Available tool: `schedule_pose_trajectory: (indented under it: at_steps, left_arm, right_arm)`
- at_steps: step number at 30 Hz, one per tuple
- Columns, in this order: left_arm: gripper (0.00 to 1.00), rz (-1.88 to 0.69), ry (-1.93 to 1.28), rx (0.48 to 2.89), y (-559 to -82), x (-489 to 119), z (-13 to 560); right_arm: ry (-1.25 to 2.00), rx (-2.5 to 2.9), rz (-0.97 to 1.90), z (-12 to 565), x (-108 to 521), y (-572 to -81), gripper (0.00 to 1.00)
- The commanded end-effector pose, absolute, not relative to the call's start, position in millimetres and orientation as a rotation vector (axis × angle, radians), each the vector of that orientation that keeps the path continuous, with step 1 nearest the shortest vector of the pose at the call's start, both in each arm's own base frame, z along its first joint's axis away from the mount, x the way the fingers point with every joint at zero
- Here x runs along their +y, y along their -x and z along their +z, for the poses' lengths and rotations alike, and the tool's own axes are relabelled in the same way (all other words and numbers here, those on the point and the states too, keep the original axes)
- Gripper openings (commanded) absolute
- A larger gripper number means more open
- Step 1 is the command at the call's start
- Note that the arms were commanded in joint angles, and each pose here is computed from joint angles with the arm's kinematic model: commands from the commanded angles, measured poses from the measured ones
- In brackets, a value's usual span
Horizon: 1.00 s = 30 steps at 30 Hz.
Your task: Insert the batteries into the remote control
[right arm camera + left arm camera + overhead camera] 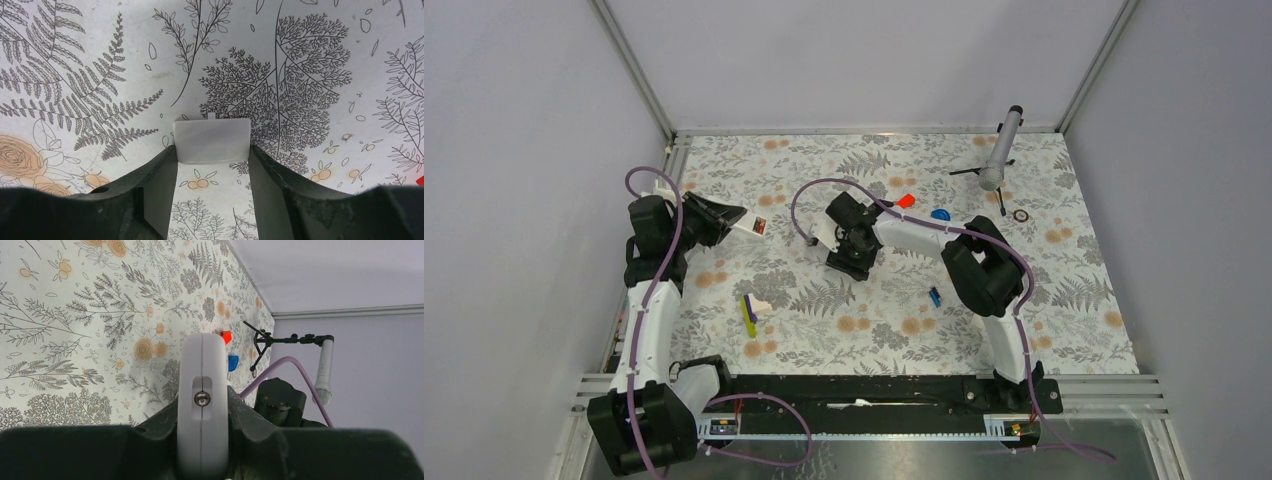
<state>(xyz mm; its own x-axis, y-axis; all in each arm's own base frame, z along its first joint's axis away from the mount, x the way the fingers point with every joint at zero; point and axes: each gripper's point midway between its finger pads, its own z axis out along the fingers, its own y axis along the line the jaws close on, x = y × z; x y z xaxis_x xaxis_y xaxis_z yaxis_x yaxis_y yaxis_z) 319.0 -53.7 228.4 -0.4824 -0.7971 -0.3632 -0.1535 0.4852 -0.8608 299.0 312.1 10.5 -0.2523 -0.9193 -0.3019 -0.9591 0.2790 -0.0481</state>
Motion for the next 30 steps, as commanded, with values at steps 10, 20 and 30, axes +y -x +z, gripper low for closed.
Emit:
schedule_pose_trajectory:
  at_steps: [10,20,30]
  left_arm:
    - [0.00,-1.118,0.659,1.883,-321.1,-81.2,228.5]
    - [0.00,-1.244,0.384,1.879,-324.6,-164.3,217.9]
    - [0.00,-1.388,0.117,1.786,-319.1,-243.9,241.7]
  right_arm:
    - [1.368,2.285,0.292,76.8,310.7,-312.9,0.51]
    - [1.072,2.100,0.461,164.8,296.9,-287.7,0.53]
    - [0.946,2.012,0.695,212.9,280.9,-233.3,0.51]
